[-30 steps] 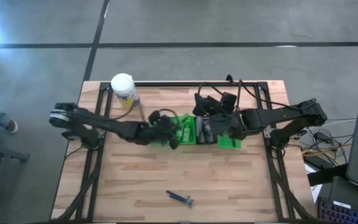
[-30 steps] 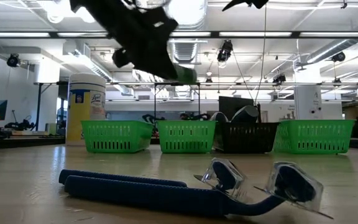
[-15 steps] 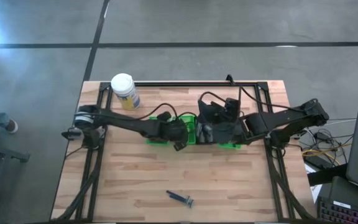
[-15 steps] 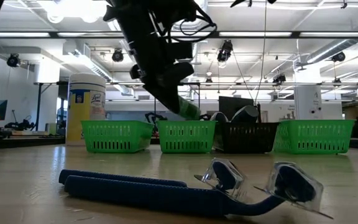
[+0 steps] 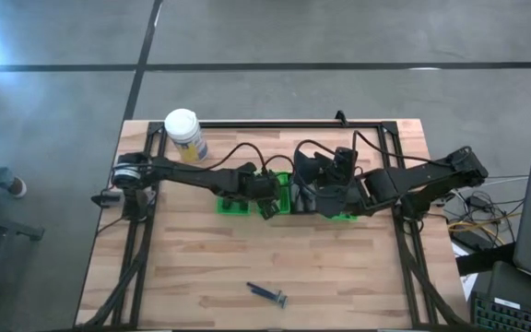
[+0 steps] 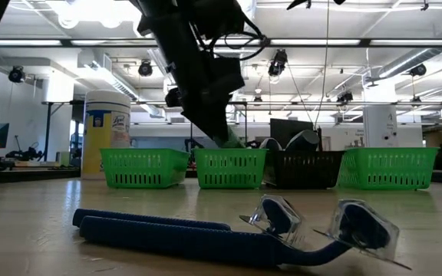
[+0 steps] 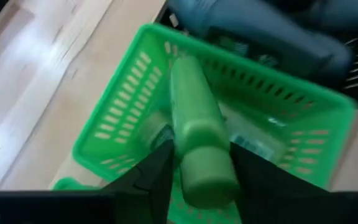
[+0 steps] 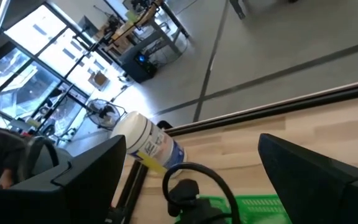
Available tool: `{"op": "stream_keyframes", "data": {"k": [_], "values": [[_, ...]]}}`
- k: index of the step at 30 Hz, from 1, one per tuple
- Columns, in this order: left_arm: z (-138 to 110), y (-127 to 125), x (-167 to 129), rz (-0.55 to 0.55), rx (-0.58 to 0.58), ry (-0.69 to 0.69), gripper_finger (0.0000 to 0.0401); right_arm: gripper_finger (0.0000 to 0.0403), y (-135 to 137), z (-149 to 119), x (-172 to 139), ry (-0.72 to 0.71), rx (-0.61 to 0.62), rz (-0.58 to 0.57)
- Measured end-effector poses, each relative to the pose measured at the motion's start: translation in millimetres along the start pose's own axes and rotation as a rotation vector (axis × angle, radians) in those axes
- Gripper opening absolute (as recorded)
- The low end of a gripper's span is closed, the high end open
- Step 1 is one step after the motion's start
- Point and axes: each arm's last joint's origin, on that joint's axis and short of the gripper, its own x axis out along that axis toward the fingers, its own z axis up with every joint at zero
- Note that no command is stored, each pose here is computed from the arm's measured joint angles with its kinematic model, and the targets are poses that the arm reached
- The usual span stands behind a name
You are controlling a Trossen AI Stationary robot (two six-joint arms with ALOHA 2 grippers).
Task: Pick & Place Travel size toiletries
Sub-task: Put the green shampoo into the middle green bin, then put the razor into the right green bin
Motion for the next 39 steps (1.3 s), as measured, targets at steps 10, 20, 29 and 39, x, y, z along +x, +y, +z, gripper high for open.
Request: {"op": "stream_keyframes", "data": {"k": [10, 20, 29, 39], "values": [[3.7, -8.5, -15.8, -0.091, 0.031, 0.01, 0.0225, 0.0363, -1.2, -0.9, -0.1, 0.035, -0.015, -0.003], [-50.8, -24.7, -98.8, -0.258, 0.58, -0.127, 0.0225, 0.0363, -6.4, -19.4, -17.3, 0.507, -0.198, 0.043], [-133.9, 0.8, -121.2, -0.452, 0.466, -0.18, 0.0225, 0.0363, -24.2, -49.8, -52.5, 0.788, -0.262, 0.026], [-183.1, -32.1, -117.3, -0.709, 0.694, -0.407, 0.0225, 0.0363, -43.4, -107.2, -70.8, 0.936, -0.221, -0.122]]}}
